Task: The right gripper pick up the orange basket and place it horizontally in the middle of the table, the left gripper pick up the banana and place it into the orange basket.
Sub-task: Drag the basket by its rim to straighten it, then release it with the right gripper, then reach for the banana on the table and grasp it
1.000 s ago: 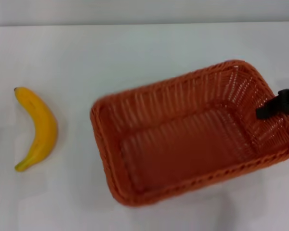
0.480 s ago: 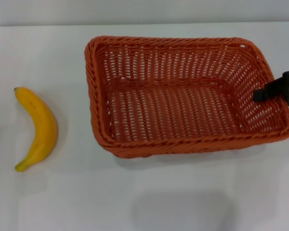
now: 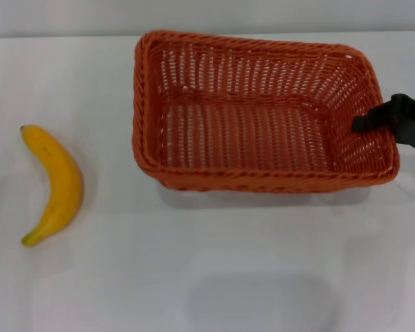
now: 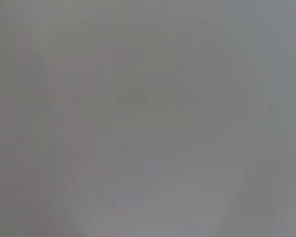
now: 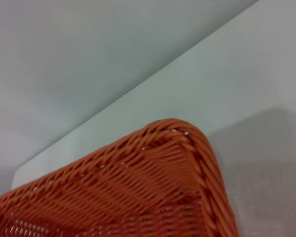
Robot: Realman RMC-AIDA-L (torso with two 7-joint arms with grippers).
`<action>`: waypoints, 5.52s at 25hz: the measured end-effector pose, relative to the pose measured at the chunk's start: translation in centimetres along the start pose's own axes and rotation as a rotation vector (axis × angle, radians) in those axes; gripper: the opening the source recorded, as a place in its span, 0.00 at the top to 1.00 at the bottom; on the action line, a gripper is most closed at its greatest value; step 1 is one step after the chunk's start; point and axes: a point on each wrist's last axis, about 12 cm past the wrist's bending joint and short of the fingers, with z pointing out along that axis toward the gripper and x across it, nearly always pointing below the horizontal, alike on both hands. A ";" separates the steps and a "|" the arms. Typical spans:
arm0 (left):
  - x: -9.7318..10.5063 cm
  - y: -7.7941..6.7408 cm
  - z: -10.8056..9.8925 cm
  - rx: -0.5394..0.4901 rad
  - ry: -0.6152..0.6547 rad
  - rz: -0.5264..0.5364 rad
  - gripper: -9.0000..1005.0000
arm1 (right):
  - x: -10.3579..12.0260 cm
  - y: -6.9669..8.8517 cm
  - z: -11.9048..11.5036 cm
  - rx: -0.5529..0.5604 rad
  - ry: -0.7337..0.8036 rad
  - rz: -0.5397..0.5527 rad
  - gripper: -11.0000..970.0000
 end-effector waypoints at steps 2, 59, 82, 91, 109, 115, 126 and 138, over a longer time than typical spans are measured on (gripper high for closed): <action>0.0 -0.1 0.2 0.005 -0.002 0.000 0.12 | -0.1 0.0 0.3 0.009 -0.011 -0.004 0.85; -0.6 1.1 0.4 -0.023 -0.019 -0.018 0.13 | 2.5 -3.3 3.7 -0.224 -0.045 0.058 0.85; -0.6 1.5 0.1 -0.044 -0.020 -0.021 0.13 | 1.6 -5.1 2.0 -0.229 -0.201 0.057 0.27; -0.5 1.6 0.0 -0.064 -0.024 -0.022 0.13 | 1.6 -7.5 -1.1 -0.214 -0.315 0.117 0.28; -0.5 0.3 1.3 -0.030 -0.015 -0.042 0.13 | -0.6 -10.3 -4.6 -0.022 -0.933 -0.412 0.28; 0.1 -0.1 1.1 -0.040 0.016 -0.072 0.13 | 0.3 -11.1 -1.2 0.268 -1.115 -0.645 0.29; 0.5 -1.5 1.2 -0.010 0.031 -0.111 0.13 | 0.4 -10.8 1.9 0.415 -1.073 -0.678 0.29; -0.7 0.7 2.9 0.184 0.178 -0.342 0.13 | 0.4 -11.2 2.1 0.463 -0.982 -0.783 0.34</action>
